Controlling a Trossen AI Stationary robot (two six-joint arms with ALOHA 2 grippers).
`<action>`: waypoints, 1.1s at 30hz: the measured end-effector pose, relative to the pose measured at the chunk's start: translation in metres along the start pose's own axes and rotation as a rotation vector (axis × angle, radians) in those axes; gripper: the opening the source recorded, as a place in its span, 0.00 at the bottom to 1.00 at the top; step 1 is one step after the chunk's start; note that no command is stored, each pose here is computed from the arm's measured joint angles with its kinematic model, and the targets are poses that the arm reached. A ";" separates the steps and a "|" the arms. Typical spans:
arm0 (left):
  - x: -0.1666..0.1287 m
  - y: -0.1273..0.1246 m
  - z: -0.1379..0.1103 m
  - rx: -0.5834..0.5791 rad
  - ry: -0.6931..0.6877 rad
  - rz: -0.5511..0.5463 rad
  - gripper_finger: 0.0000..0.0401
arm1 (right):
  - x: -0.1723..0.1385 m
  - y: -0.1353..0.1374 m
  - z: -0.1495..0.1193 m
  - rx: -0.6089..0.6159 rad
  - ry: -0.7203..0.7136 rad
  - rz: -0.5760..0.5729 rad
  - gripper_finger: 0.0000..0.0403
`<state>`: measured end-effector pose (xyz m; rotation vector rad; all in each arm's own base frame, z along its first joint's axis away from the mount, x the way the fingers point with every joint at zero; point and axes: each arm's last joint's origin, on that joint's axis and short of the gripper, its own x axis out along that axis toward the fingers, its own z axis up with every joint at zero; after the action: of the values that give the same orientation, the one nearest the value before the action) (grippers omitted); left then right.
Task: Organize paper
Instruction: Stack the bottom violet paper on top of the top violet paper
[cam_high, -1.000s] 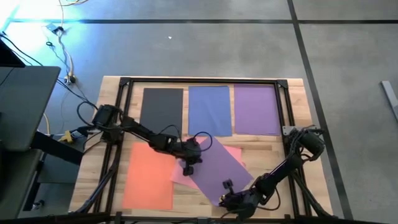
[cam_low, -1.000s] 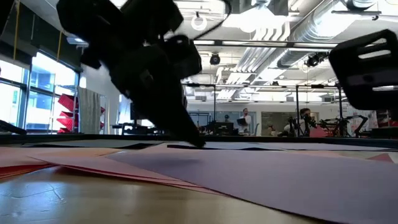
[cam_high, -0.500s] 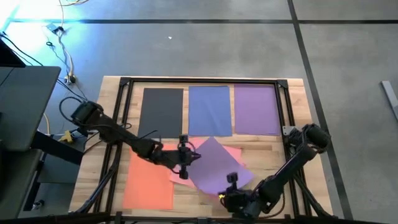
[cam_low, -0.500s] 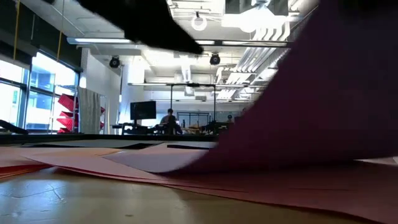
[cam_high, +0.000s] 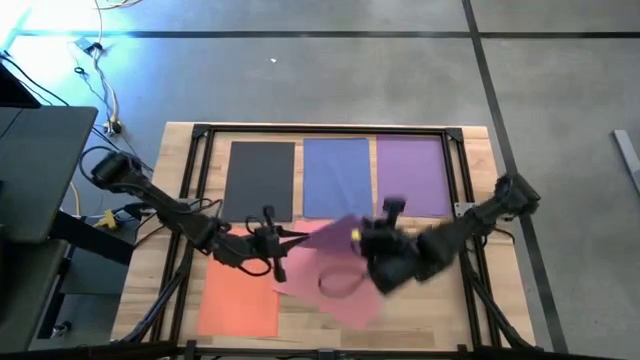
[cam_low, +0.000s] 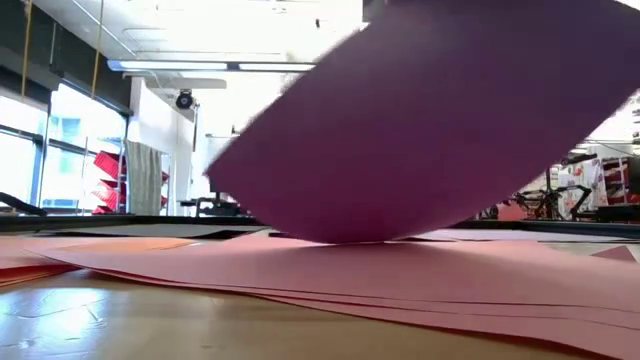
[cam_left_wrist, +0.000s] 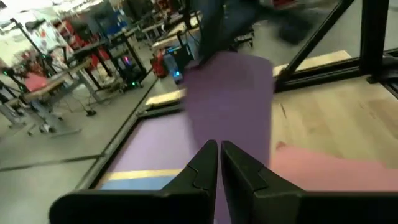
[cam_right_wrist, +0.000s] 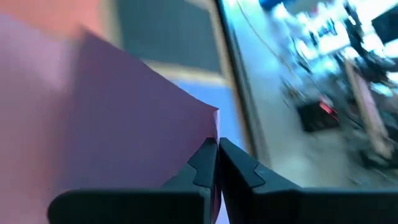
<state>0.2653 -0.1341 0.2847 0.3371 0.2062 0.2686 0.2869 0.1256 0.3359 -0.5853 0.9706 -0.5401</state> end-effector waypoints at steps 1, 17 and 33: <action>-0.001 0.003 0.002 0.008 -0.005 0.010 0.00 | 0.009 -0.012 -0.005 -0.028 0.059 -0.027 0.00; -0.001 0.007 -0.004 0.100 0.055 0.073 0.00 | 0.121 -0.144 -0.067 -0.421 0.625 -0.667 0.00; -0.002 0.007 -0.007 0.093 0.081 0.067 0.00 | 0.105 -0.043 -0.078 -0.514 0.494 -0.237 0.00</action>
<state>0.2603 -0.1265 0.2807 0.4260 0.2883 0.3401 0.2602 0.0088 0.2676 -1.0662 1.5400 -0.6660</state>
